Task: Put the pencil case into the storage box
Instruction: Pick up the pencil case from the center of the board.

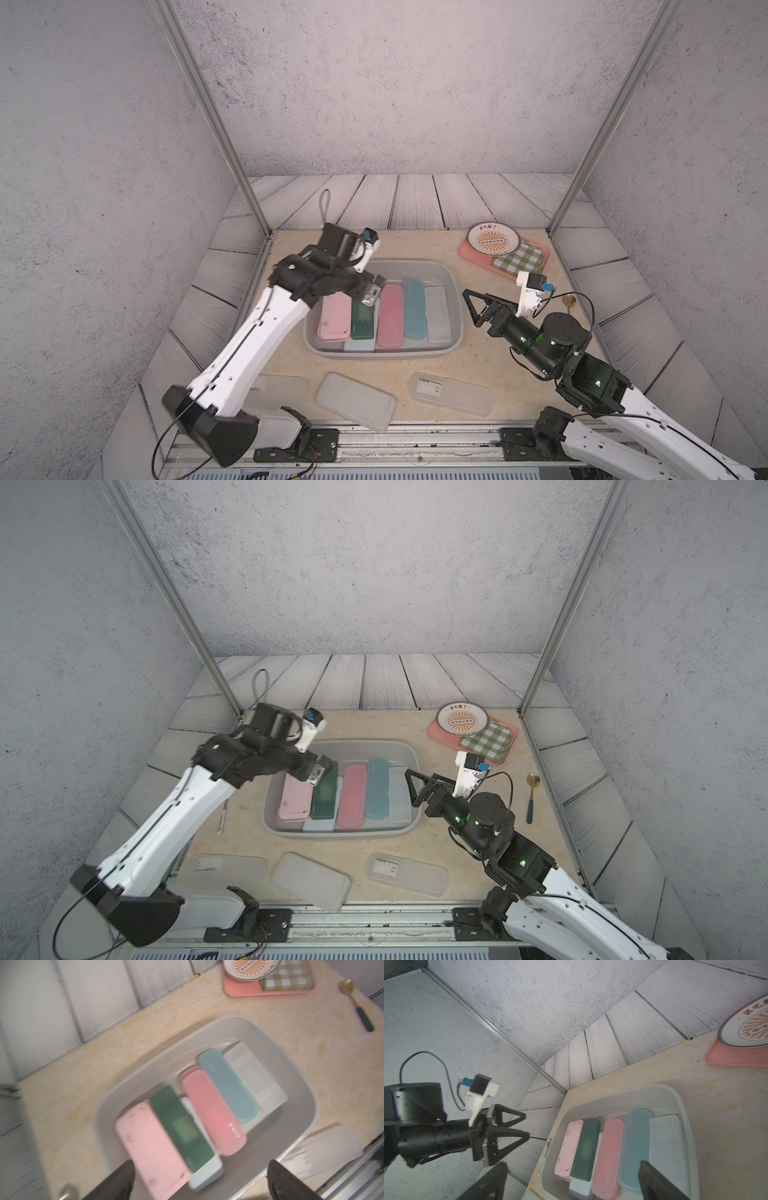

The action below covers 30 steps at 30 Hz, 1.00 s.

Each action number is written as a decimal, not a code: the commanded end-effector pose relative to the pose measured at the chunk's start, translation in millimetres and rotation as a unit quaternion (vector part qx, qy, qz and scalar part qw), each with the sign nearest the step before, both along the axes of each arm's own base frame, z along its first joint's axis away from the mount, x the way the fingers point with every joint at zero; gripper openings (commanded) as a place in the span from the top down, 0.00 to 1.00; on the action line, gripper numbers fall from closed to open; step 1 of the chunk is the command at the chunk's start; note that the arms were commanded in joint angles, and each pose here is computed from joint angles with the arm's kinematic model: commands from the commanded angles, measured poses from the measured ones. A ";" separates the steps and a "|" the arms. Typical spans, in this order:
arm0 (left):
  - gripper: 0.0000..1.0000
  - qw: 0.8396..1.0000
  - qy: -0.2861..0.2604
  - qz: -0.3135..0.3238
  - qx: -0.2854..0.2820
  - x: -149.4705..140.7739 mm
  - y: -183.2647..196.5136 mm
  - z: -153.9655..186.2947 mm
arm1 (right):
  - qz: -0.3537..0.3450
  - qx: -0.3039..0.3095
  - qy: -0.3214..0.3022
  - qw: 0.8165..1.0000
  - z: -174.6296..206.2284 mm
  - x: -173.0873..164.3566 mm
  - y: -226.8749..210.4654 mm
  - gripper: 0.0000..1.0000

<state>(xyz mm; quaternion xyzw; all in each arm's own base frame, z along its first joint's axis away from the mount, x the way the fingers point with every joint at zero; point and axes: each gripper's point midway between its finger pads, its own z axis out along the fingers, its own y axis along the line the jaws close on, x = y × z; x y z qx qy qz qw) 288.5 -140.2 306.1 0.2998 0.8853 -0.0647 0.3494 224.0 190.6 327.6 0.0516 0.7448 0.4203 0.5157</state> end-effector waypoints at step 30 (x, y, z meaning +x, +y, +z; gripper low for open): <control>0.00 0.779 0.139 -0.491 0.364 -153.8 267.3 -274.4 | 0.070 0.033 -0.029 0.997 28.2 13.8 49.4 0.01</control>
